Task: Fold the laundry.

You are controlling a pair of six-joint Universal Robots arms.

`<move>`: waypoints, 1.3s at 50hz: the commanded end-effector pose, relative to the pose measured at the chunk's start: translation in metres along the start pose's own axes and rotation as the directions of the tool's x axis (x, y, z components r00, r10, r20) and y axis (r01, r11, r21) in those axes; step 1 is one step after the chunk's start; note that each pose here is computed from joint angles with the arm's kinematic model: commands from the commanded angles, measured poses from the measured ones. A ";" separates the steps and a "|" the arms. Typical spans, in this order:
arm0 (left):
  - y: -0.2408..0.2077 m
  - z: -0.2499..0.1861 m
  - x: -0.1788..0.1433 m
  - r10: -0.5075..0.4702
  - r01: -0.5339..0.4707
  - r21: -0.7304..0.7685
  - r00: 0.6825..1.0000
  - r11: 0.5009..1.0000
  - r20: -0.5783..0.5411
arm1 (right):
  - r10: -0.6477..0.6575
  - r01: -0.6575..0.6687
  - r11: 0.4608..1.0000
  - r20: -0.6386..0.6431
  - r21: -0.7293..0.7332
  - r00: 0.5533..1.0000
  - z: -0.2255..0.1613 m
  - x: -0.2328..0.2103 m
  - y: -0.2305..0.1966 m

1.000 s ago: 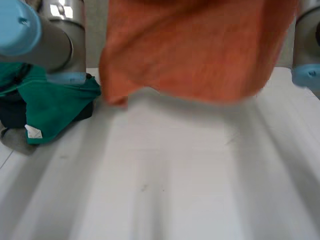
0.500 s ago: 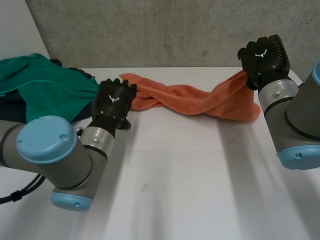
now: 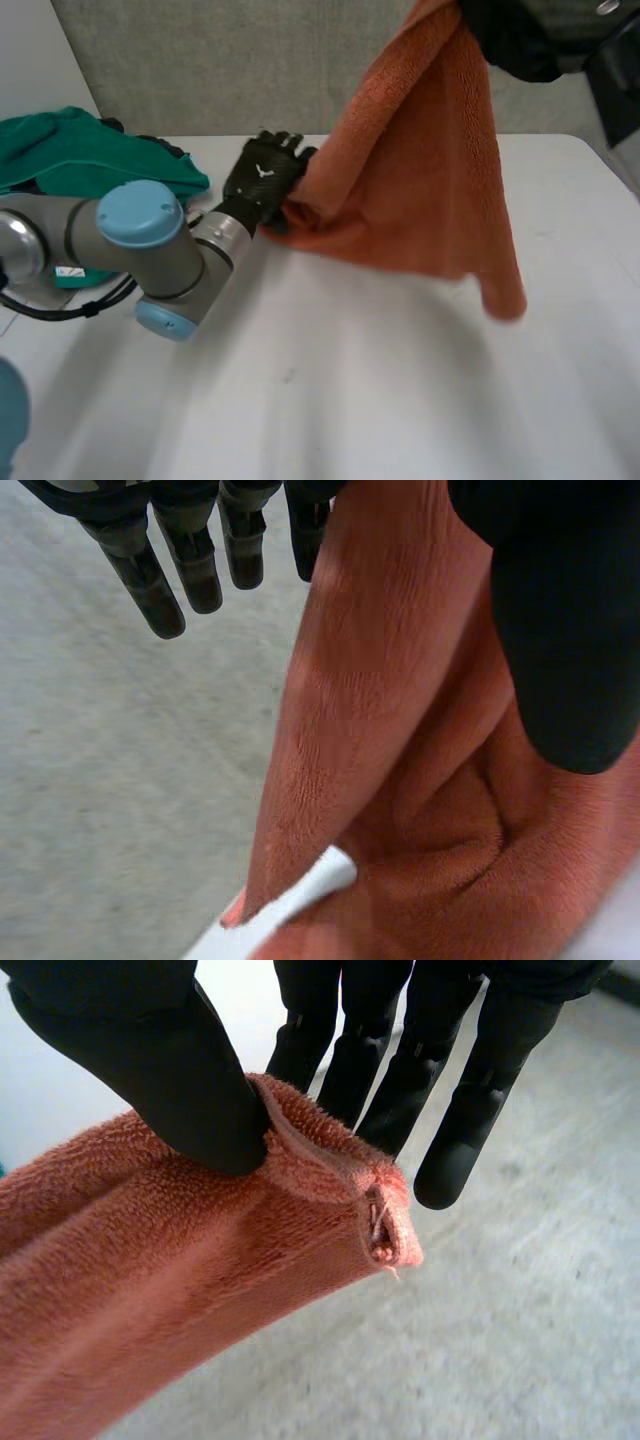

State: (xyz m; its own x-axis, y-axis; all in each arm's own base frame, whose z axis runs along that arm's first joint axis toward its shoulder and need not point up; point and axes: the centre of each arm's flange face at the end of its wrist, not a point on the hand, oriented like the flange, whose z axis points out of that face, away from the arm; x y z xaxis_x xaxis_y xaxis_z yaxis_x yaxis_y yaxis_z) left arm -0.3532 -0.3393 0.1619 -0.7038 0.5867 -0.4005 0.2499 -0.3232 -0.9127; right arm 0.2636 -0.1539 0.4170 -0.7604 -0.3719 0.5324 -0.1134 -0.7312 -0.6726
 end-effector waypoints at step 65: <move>-0.079 0.048 -0.169 0.423 -0.540 0.079 0.733 0.838 0.532 | -0.429 0.204 0.828 -0.355 -0.522 0.831 0.102 0.093 0.253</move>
State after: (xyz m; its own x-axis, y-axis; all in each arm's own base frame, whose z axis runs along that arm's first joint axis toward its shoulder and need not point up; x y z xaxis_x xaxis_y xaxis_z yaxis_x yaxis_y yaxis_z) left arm -0.2758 -0.4140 0.2223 -0.6494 0.2383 -0.7221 0.6339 -0.3549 -0.6872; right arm 0.2241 -0.3958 0.2847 -0.7365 -0.0963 0.6695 -0.6598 -0.1157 -0.7425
